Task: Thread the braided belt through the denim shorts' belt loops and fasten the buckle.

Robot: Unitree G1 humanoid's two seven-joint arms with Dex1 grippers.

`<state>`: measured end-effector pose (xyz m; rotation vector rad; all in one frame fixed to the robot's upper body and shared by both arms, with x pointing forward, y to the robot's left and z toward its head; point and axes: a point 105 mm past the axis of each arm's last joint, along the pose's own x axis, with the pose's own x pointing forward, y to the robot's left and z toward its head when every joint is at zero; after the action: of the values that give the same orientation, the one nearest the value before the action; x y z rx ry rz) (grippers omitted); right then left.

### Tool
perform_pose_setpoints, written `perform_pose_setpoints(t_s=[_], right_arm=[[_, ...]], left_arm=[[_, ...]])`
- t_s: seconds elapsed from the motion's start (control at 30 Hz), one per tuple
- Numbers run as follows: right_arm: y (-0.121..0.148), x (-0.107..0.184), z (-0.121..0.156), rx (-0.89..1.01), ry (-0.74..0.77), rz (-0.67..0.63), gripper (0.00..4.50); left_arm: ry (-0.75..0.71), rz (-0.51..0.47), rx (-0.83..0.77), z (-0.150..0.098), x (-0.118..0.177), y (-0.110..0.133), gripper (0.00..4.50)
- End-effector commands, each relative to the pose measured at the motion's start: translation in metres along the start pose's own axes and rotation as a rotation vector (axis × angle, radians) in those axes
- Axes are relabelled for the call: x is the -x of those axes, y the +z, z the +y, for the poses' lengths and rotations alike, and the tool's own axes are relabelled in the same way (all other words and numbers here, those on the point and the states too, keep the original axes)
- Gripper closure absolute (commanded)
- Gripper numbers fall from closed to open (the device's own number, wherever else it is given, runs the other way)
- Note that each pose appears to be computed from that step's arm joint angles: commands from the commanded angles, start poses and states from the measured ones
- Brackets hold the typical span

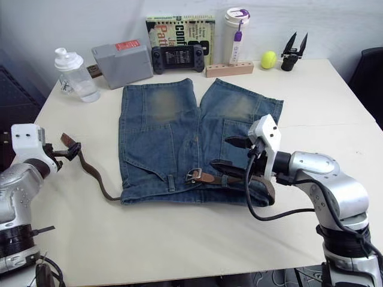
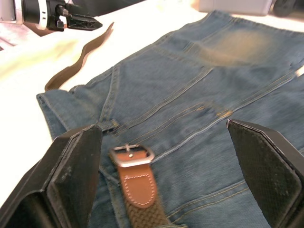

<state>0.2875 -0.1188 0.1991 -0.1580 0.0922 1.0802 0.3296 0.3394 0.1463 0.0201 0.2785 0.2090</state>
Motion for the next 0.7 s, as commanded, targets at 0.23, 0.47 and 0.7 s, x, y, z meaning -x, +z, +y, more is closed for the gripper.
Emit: perform_pose_setpoints(t_s=[0.23, 0.47, 0.7], right_arm=[[-0.001, 0.000, 0.010, 0.031, 0.000, 0.019, 0.05], [-0.008, 0.000, 0.010, 0.021, -0.006, 0.038, 0.05], [-0.010, -0.002, 0.010, 0.020, -0.007, 0.038, 0.05]], left_arm=[[0.021, 0.036, 0.041, -0.002, -0.013, -0.018, 0.00], [-0.026, -0.091, 0.073, -0.011, -0.009, 0.016, 0.00], [-0.096, -0.120, 0.058, -0.035, 0.001, 0.037, 0.00]])
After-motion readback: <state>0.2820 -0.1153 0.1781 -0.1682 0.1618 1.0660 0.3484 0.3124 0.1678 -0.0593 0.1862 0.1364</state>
